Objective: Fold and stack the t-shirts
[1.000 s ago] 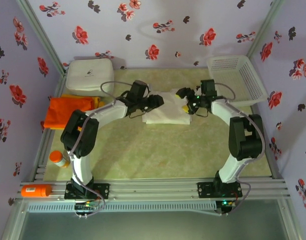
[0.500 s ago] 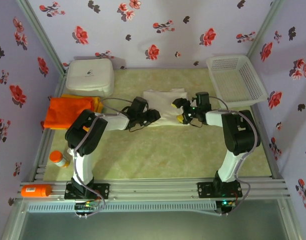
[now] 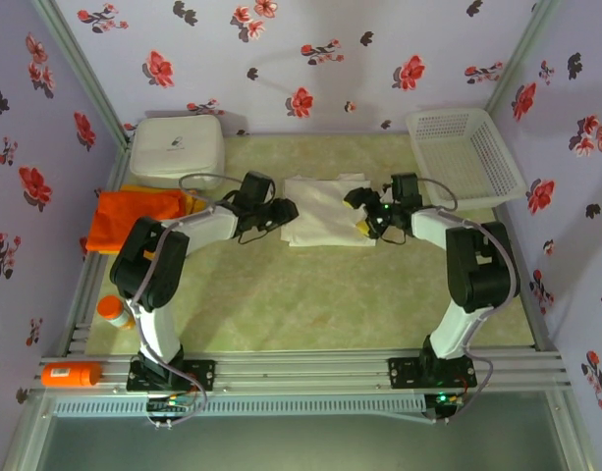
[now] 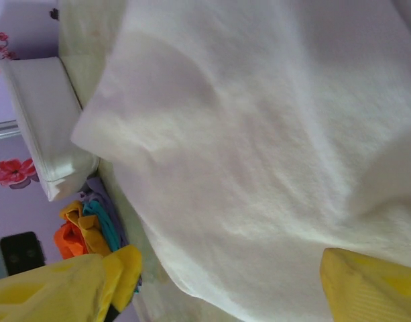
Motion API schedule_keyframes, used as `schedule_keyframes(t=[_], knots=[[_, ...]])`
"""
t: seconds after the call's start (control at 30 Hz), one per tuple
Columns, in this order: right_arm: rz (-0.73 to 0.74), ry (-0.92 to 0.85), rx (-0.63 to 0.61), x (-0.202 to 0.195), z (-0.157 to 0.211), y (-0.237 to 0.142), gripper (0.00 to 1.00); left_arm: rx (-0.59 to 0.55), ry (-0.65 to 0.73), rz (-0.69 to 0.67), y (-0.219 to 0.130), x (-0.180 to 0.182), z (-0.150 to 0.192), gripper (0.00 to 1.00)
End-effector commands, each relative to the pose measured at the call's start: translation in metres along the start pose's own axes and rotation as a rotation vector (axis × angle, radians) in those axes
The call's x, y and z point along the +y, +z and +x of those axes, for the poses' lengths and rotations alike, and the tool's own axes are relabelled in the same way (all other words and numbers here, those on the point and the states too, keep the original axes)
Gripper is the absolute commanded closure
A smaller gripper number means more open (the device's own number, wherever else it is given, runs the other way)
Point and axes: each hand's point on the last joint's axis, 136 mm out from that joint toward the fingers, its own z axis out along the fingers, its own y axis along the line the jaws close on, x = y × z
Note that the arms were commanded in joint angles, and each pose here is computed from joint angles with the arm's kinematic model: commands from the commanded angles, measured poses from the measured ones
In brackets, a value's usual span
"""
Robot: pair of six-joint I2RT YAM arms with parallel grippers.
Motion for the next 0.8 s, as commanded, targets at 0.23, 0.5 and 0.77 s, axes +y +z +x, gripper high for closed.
schedule_keyframes(t=[0.23, 0.5, 0.77], knots=[[-0.022, -0.149, -0.058, 0.056, -0.043, -0.007, 0.16, -0.041, 0.107, 0.086, 0.001, -0.064, -0.045, 0.58], [-0.051, -0.136, -0.059, 0.046, -0.091, 0.043, 0.17, -0.018, 0.156, 0.089, 0.055, -0.065, -0.061, 0.58], [-0.039, -0.082, -0.055, 0.005, -0.11, 0.065, 0.17, -0.012, 0.196, 0.033, 0.086, -0.032, -0.084, 0.57]])
